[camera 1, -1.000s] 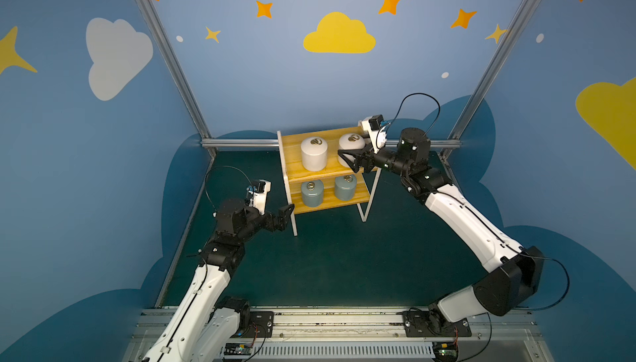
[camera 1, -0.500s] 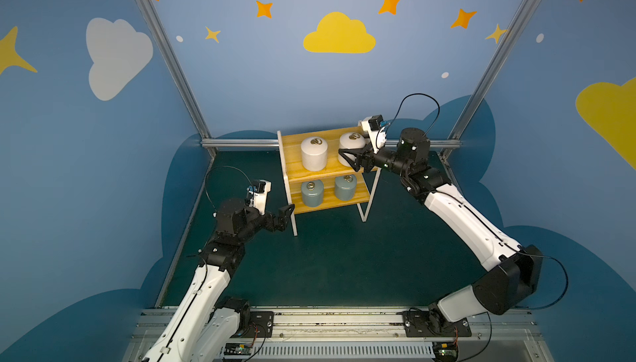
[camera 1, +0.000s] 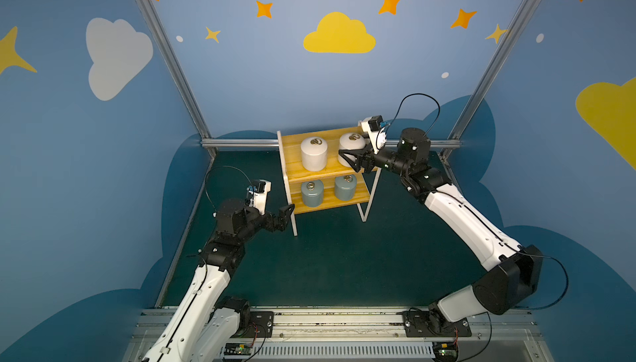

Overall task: Remove the tea canisters from the shelf
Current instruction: Pick up the tea canister from the shelf.

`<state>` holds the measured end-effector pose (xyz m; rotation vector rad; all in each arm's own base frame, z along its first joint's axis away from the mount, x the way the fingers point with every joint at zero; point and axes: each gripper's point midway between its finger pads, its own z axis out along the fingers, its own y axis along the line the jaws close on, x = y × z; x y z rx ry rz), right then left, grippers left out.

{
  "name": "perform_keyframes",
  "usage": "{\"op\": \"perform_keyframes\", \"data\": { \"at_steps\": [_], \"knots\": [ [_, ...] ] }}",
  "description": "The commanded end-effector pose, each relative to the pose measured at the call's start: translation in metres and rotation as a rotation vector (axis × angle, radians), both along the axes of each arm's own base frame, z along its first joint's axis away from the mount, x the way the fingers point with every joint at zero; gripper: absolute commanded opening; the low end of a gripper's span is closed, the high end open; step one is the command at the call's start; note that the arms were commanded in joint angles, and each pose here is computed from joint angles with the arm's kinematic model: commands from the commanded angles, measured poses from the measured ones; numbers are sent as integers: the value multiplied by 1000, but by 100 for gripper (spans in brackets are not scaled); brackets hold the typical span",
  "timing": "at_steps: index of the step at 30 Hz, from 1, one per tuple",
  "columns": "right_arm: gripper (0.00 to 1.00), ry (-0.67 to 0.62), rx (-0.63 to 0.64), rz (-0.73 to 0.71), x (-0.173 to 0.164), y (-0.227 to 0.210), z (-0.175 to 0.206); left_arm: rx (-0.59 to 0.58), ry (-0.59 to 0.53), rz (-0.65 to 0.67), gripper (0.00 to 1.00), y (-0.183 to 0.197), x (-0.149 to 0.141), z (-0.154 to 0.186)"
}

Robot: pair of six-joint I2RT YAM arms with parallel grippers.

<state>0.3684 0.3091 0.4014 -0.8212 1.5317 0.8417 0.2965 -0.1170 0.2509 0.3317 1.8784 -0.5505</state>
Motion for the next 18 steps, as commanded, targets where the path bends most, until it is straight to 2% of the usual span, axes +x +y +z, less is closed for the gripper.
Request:
{"op": "perform_keyframes", "data": {
  "at_steps": [1,11,18],
  "knots": [
    [67,-38,17,30,-15,-3,20,-5,-31,-11,100,-2,1,14],
    [64,-70,34,49,-32,-7,37,-4,-35,-11,100,-2,2,15],
    [63,-101,38,73,-57,-11,52,-3,-41,-12,100,-3,2,17]
  ]
}}
